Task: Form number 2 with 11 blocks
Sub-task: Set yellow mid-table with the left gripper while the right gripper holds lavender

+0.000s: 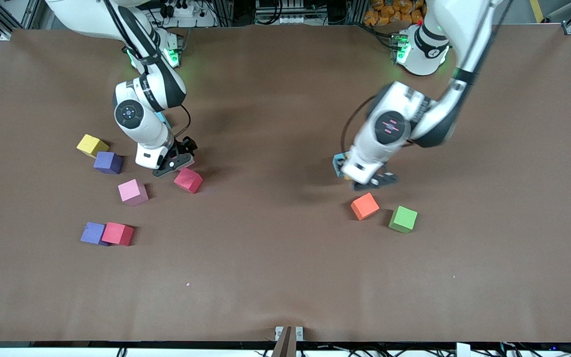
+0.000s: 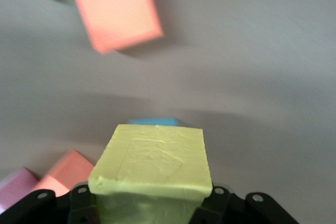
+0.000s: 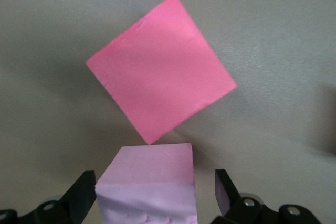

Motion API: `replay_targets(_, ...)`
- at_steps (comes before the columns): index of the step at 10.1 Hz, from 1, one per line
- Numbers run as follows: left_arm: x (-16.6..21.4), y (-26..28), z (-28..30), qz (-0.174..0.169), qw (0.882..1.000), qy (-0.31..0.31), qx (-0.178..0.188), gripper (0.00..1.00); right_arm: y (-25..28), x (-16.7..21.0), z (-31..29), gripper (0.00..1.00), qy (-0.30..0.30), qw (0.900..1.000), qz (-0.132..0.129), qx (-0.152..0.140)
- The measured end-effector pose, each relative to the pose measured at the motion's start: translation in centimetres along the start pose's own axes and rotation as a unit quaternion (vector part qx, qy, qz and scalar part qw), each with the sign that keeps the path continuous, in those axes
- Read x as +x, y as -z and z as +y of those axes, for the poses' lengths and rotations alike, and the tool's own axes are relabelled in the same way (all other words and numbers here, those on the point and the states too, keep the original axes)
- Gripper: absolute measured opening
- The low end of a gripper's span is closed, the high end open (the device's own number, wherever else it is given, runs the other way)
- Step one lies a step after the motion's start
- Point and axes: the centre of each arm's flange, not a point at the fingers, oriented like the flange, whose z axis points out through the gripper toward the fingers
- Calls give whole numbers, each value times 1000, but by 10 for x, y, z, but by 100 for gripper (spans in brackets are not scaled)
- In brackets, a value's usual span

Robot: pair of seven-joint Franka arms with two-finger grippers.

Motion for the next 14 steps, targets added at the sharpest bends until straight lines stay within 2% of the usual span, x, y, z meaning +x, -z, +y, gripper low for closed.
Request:
replay_targets(4, -75, -43, 122, -11, 999, -31, -4, 63, -17, -3, -3, 100, 3, 1000, -14, 5)
replay_targets(7, -132, -83, 161, -25, 997, -73, 15, 63, -18, -4, -3, 97, 19, 1000, -15, 5)
replay_targets(11, -179, -97, 193, -26, 993, -113, 15, 63, -13, -6, -3, 74, 29, 999, -31, 8)
replay_targets(12, -186, -104, 197, -29, 993, -116, 18, 63, -7, -6, -2, 63, 30, 999, -34, 8)
replay_targets(14, -193, -120, 200, -34, 992, -119, 26, 63, 12, -4, 2, 63, 26, 999, -34, 6)
